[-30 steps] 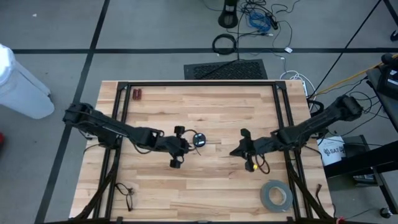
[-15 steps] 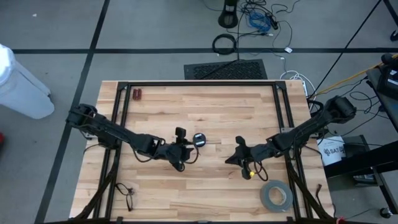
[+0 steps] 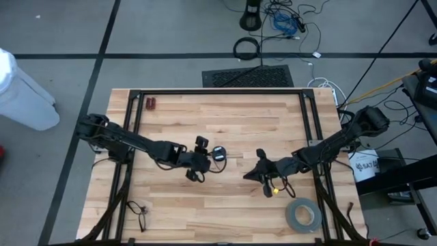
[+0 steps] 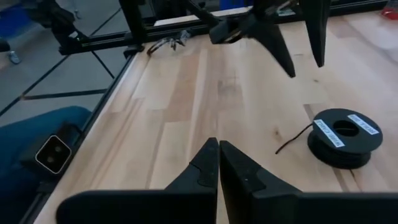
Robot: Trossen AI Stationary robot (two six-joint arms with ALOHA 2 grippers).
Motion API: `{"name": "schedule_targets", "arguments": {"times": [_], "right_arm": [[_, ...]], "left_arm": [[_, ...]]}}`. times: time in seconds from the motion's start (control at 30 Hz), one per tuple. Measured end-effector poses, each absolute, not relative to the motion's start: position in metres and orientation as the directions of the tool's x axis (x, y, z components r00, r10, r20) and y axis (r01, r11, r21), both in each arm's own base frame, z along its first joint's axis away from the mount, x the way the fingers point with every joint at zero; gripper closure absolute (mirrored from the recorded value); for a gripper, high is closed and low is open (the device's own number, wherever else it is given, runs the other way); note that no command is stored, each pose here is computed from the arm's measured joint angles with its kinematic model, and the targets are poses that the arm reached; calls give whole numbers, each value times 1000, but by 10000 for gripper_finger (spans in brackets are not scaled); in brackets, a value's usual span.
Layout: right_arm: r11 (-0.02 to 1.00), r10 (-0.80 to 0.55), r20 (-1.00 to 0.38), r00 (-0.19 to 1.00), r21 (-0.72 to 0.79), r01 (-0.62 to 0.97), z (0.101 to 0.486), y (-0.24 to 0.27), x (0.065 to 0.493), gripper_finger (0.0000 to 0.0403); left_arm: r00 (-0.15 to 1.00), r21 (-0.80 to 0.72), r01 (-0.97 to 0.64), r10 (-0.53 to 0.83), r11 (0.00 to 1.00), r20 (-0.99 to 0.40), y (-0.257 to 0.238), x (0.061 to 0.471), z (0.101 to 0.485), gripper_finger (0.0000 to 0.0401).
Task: Coil cords
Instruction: Uncoil the black wire from the spool
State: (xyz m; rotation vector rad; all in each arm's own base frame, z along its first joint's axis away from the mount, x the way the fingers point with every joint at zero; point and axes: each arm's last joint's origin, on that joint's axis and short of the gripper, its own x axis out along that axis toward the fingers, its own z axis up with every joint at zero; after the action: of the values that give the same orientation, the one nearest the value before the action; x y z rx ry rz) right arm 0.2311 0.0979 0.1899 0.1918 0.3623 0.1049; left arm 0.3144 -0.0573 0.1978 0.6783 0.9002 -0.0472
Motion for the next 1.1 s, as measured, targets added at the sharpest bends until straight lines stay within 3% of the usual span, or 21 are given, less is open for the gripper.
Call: {"name": "schedule_targets", "arguments": {"times": [0.23,0.33,0.8,1.1], "right_arm": [[981,132,-349,928,181,-72,189,98,231,403],[983,132,-357,925,168,-75,188,98,231,403],[986,130,-368,921,146,-81,187,97,230,403],[986,131,-368,921,146,-82,187,97,230,403]], "left_arm": [[598,633,403,333,662,-729,-56,326,173,198],[604,678,425,370,599,-706,-56,332,163,195],[561,687,498,407,530,-721,-51,338,143,195],[554,746,479,500,463,-666,-48,343,134,198]]}}
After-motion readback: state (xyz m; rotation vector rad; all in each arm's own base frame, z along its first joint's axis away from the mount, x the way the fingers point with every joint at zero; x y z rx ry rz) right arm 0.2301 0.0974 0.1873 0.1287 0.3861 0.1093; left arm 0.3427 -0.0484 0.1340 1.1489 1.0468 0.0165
